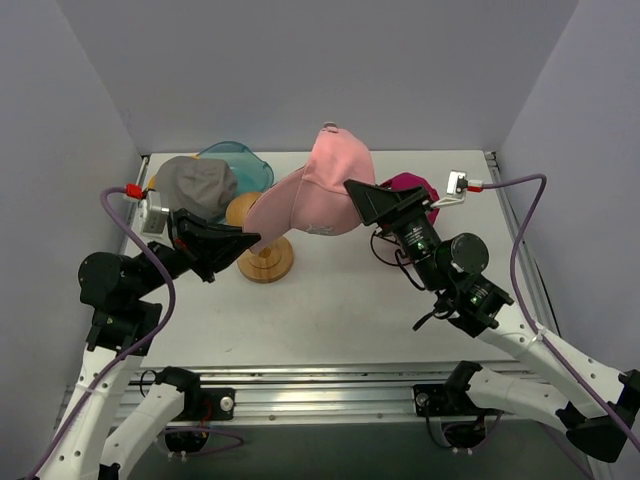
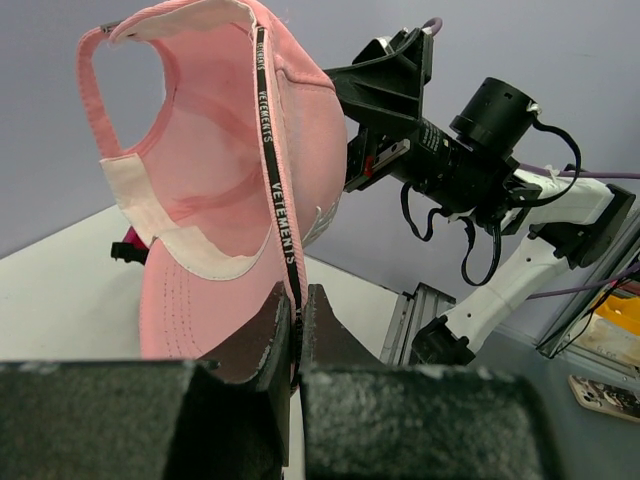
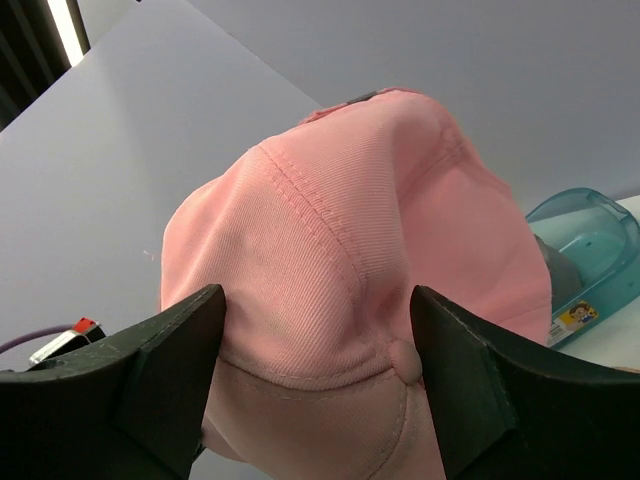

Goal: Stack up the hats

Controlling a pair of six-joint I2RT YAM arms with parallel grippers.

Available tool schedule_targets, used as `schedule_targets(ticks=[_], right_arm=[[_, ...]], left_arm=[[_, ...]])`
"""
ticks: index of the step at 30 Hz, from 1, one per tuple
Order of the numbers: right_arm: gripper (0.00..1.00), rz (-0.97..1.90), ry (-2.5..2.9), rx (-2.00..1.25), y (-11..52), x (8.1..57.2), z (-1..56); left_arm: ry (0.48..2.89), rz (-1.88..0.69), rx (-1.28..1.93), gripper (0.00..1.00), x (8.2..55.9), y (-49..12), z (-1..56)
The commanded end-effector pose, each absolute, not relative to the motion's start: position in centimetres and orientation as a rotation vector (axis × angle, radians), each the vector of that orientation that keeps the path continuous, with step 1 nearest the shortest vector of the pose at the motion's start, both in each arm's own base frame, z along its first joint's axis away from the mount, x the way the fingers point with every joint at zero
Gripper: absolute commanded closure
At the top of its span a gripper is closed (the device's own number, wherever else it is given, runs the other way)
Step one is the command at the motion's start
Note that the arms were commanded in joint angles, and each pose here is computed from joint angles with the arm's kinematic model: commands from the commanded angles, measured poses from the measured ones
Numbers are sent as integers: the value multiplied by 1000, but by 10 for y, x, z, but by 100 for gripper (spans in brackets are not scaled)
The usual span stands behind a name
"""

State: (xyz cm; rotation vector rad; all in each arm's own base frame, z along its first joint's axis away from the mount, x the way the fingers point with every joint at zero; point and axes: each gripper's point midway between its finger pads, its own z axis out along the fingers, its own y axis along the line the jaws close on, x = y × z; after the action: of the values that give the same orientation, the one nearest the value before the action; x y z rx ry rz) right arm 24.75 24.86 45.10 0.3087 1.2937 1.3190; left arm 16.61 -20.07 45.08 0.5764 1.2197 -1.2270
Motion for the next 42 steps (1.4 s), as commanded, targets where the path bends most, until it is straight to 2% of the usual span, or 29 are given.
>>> schedule_targets(ticks=[1,2,5,6,8,11,12,16,19,22,31,38,42], right_arm=[[31,1386,1174,255,244,232,482],[34,1371,1172,244,243,231,481],[52,1344,1159,244,235,229,479],[64,1337,1154,240,234,229,479],[70,1312,1154,223,232,228,475],[75,1247,1108,102,230,219,475],[80,1196,1074,54,224,215,478],[88,976,1117,-141,226,218,463],[96,766,1178,-320,228,226,448],[100,656,1163,-434,224,223,440],[98,538,1170,-997,249,193,384],[98,584,1133,-1173,263,176,353],[99,593,1169,-1169,270,184,339]], left_arm=[[1167,-1234,668,98,153,-206,461],[1190,-1235,666,98,155,-206,457],[1207,-1225,667,98,156,-207,454],[1215,-1224,665,98,157,-207,453],[1246,-1228,659,97,159,-207,450],[1259,-1264,665,82,157,-210,450],[1258,-1276,666,67,155,-210,450],[1296,-1263,627,38,155,-207,456],[1323,-1219,565,27,163,-202,469],[1427,-1189,460,24,185,-199,472],[1597,-1192,436,21,234,-216,468],[1738,-1254,518,22,251,-235,433],[1789,-1247,521,22,255,-241,415]])
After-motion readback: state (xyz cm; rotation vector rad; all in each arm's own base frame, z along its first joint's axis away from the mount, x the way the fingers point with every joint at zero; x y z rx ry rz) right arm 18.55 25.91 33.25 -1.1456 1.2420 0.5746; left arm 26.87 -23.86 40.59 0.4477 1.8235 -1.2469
